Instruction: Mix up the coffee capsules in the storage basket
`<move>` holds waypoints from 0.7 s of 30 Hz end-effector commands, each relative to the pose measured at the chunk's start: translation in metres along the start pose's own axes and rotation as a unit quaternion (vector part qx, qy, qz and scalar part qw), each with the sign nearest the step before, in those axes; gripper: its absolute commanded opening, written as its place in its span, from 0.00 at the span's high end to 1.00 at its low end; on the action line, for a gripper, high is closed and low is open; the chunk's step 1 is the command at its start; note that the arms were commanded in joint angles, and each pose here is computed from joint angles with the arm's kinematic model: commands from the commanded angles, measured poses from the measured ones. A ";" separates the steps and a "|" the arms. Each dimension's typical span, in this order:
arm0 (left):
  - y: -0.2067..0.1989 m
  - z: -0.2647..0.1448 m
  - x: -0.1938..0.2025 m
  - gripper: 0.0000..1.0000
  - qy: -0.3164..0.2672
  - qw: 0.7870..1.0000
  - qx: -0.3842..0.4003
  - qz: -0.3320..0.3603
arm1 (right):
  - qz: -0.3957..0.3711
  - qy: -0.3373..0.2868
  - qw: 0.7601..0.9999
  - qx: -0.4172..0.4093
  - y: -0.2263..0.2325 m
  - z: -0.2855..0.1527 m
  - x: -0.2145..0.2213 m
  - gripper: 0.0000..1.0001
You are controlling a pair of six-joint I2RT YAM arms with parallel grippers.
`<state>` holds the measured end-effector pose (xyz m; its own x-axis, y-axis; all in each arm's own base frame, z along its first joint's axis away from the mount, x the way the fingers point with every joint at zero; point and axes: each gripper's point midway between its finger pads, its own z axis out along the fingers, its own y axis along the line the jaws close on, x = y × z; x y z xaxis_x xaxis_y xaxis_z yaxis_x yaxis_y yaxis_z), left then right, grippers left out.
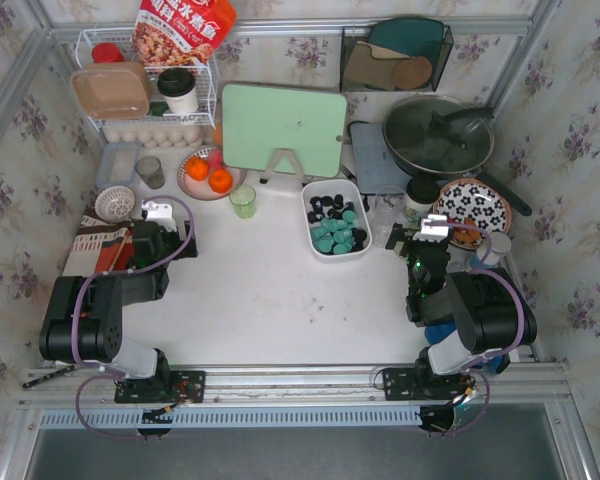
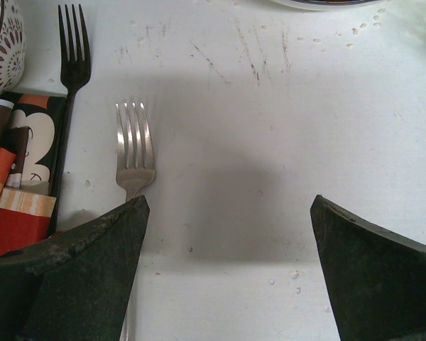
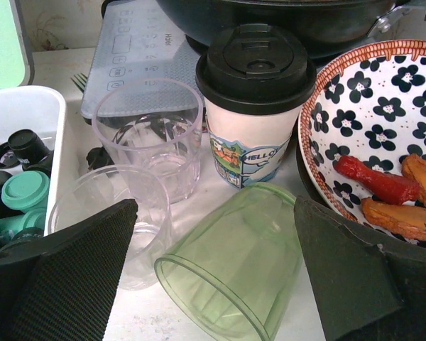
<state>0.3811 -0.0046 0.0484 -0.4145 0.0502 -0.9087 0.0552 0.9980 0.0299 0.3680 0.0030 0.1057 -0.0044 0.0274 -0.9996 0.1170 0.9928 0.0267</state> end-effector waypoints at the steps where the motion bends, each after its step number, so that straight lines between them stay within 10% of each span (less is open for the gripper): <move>1: -0.001 0.001 -0.008 0.01 -0.014 1.000 0.003 0.002 | 0.001 -0.012 1.000 0.002 0.000 0.002 -0.006 0.00; 21: -0.001 0.001 -0.008 0.01 -0.013 1.000 0.003 0.002 | 0.008 0.007 1.000 -0.008 -0.001 0.010 -0.001 0.00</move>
<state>0.3811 -0.0046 0.0484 -0.4145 0.0502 -0.9087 0.0552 0.9980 0.0299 0.3692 0.0028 0.1053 -0.0071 0.0271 -0.9996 0.1178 0.9927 0.0260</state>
